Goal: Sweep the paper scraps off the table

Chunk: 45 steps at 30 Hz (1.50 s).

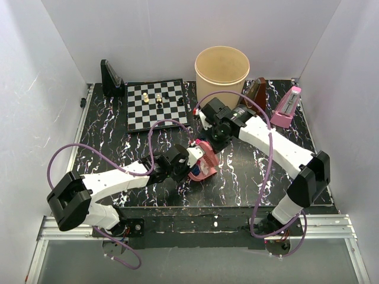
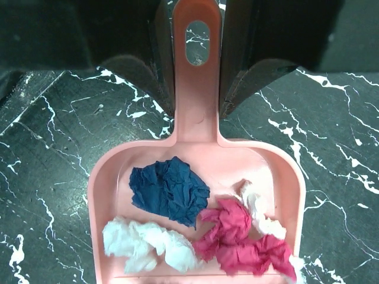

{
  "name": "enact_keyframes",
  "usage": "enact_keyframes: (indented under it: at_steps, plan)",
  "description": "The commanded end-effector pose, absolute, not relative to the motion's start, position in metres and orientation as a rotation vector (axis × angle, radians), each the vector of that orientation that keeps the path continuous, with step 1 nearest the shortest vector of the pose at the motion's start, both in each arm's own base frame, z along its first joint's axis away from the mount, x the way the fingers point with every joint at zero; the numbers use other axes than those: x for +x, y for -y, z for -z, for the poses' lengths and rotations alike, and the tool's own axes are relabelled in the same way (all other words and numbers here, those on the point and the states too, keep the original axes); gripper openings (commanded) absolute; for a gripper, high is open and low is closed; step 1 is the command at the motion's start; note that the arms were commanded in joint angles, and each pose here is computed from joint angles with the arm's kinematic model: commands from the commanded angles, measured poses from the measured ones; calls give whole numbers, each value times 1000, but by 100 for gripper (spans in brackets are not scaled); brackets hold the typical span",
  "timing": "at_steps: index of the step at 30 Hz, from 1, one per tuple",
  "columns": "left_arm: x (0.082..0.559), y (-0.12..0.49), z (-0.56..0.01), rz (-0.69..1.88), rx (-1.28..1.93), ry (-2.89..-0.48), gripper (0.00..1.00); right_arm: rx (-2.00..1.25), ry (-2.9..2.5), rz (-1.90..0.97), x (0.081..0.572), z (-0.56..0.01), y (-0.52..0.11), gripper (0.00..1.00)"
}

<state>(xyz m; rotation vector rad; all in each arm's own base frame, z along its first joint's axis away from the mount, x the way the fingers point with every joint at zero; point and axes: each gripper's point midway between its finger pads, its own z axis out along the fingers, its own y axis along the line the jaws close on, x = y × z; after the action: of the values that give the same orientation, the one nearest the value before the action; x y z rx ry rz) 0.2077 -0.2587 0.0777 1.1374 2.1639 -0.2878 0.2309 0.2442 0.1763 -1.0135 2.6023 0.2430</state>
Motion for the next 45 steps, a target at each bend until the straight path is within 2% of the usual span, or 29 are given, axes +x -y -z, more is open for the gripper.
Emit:
enact_keyframes:
  at_steps: [1, 6, 13, 19, 23, 30, 33, 39, 45]
  plan:
    - [214, 262, -87, 287, 1092, -2129, 0, -826, -2541, -58, 261, -199, -207, 1]
    - [214, 254, -83, 237, 1031, -2210, 0, -709, -2551, 235, 295, -193, -167, 1]
    - [207, 258, -81, 288, 954, -2291, 0, -677, -2439, 485, 349, -197, -164, 1]
    - [210, 254, -78, 243, 914, -2333, 0, -808, -2380, 525, 383, -186, -184, 1]
    - [213, 249, -75, 229, 874, -2360, 0, -912, -2329, 404, 395, -169, -210, 1]
    - [221, 246, -74, 259, 814, -2408, 0, -1179, -2304, 294, 380, -146, -237, 1]
    - [226, 242, -75, 253, 791, -2413, 0, -1314, -2325, 226, 357, -135, -248, 1]
    - [234, 239, -79, 245, 785, -2382, 0, -1453, -2365, -247, 291, -145, -283, 1]
    - [242, 242, -82, 242, 773, -2338, 0, -1435, -2353, -576, 246, -182, -296, 1]
